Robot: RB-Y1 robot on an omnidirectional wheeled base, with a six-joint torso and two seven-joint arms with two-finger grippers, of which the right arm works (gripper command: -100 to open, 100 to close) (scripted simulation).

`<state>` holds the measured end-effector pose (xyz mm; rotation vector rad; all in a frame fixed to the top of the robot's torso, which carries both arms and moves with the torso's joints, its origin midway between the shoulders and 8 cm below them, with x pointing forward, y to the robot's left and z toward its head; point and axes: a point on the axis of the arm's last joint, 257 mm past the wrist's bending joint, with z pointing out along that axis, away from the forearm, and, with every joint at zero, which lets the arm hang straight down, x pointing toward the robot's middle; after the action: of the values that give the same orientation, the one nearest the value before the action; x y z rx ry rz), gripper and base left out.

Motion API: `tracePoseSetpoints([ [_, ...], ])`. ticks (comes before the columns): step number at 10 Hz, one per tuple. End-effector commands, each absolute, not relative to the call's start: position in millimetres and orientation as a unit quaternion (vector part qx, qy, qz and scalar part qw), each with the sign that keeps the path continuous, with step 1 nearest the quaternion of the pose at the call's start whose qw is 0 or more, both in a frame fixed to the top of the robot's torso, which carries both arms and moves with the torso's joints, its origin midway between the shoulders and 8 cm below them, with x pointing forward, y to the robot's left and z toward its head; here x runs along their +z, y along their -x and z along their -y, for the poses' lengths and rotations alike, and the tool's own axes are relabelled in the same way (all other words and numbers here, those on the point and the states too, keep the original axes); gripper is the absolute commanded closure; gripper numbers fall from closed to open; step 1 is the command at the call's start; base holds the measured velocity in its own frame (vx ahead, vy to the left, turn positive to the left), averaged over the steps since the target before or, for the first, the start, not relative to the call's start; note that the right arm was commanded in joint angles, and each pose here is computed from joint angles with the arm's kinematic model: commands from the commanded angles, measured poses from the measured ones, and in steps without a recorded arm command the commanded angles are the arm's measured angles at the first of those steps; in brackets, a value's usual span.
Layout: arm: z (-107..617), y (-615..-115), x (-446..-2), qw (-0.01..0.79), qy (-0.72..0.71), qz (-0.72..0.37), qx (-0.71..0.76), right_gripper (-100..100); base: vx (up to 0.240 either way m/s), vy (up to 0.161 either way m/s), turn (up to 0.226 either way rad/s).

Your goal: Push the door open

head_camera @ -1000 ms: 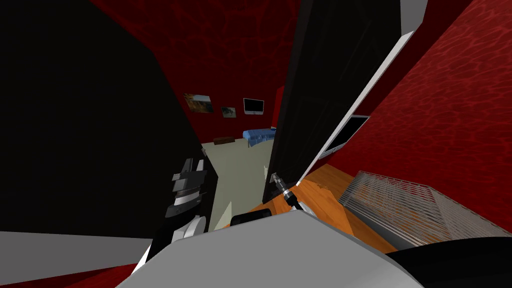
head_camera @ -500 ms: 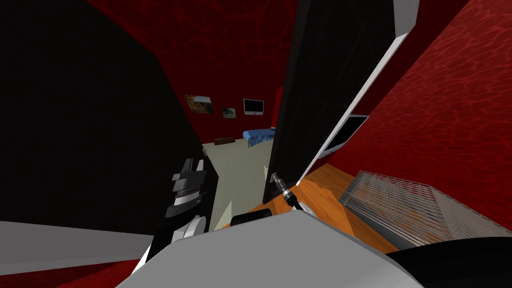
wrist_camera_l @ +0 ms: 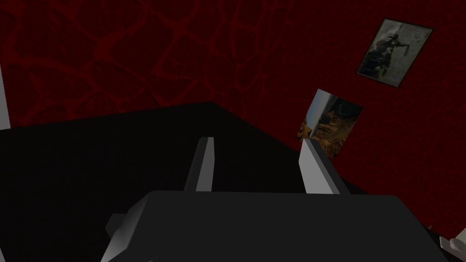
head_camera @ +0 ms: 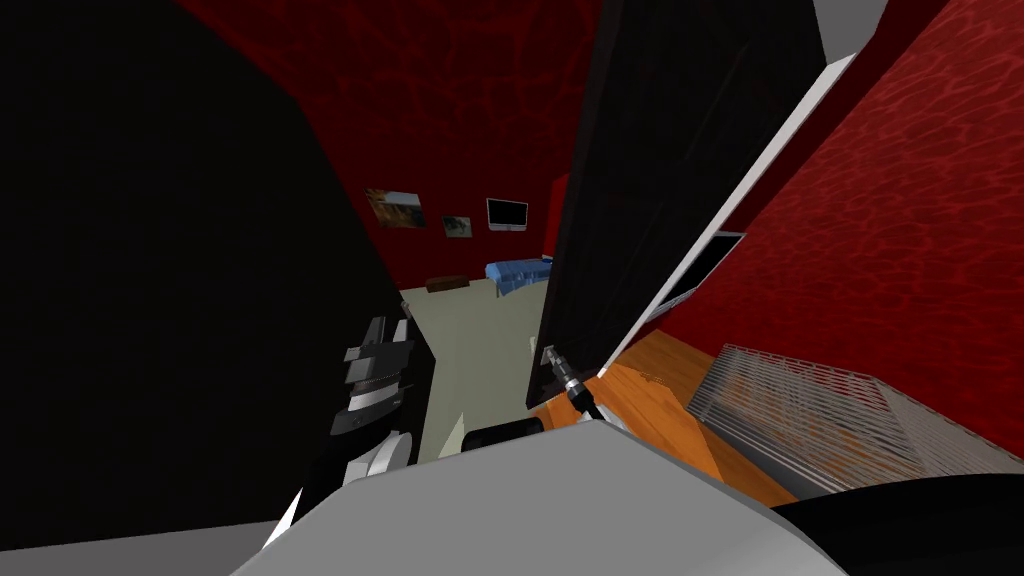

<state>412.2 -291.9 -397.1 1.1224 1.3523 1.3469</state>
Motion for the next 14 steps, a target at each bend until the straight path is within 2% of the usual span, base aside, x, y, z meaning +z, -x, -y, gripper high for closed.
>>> tracePoseSetpoints([
  [1,307,-421,-390,0.464,-0.455,-0.536,0.539,100,0.201,0.061,-0.018],
  [14,362,-443,-388,0.523,-0.512,-0.481,0.482,100,0.178,0.076,-0.043],
])
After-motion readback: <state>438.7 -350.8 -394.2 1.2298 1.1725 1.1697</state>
